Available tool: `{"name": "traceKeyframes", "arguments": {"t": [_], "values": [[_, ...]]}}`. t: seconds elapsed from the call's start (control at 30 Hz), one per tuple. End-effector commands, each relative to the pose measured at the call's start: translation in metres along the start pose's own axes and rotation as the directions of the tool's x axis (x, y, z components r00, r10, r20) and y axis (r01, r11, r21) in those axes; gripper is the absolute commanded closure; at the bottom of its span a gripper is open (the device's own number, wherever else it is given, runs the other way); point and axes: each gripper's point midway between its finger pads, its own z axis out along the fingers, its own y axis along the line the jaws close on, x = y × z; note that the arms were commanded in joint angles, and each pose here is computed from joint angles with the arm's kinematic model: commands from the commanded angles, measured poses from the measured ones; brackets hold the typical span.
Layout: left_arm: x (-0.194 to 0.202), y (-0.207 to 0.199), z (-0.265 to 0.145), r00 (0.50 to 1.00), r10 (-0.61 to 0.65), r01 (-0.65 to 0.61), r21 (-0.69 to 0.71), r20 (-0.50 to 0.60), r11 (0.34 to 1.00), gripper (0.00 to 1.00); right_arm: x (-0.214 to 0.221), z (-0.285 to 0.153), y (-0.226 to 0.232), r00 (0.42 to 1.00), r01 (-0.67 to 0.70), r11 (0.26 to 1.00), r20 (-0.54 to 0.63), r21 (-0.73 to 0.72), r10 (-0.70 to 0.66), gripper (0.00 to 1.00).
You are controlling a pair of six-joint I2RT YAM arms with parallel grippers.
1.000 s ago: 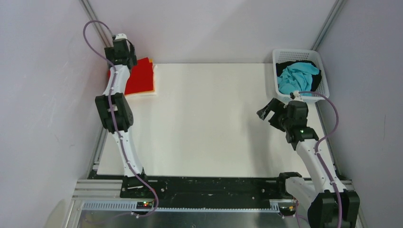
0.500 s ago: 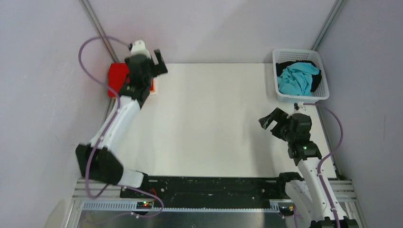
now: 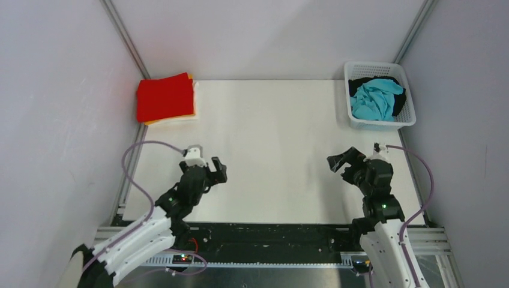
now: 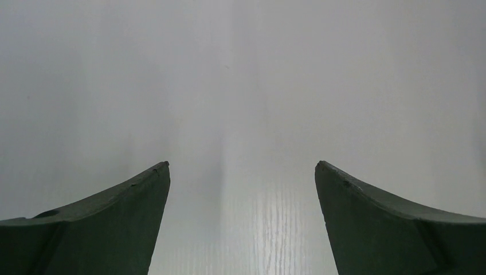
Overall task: Fold and stack the t-shirts
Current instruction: Reset both arms
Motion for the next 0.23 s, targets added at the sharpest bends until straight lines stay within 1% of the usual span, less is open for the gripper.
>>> {"name": "traceKeyframes", "arguments": {"t": [0.0, 0.1, 0.2], "values": [[-0.028, 0.02, -0.017, 0.975, -0.134, 0.144, -0.047, 0.176, 0.988, 0.0, -0.015, -0.002, 0.005, 0.993, -0.017, 0.999, 0.118, -0.038, 0.022, 0.0], [-0.035, 0.022, -0.024, 0.966, -0.148, 0.158, -0.031, 0.213, 0.987, 0.0, -0.009, 0.0, 0.004, 0.994, 0.011, 0.999, 0.11, -0.052, -0.005, 0.0], [-0.041, 0.023, -0.028, 0.961, -0.151, 0.162, -0.032, 0.232, 0.986, 0.0, -0.01, 0.001, 0.007, 0.994, 0.007, 0.998, 0.112, -0.065, 0.0, 0.0]]}}
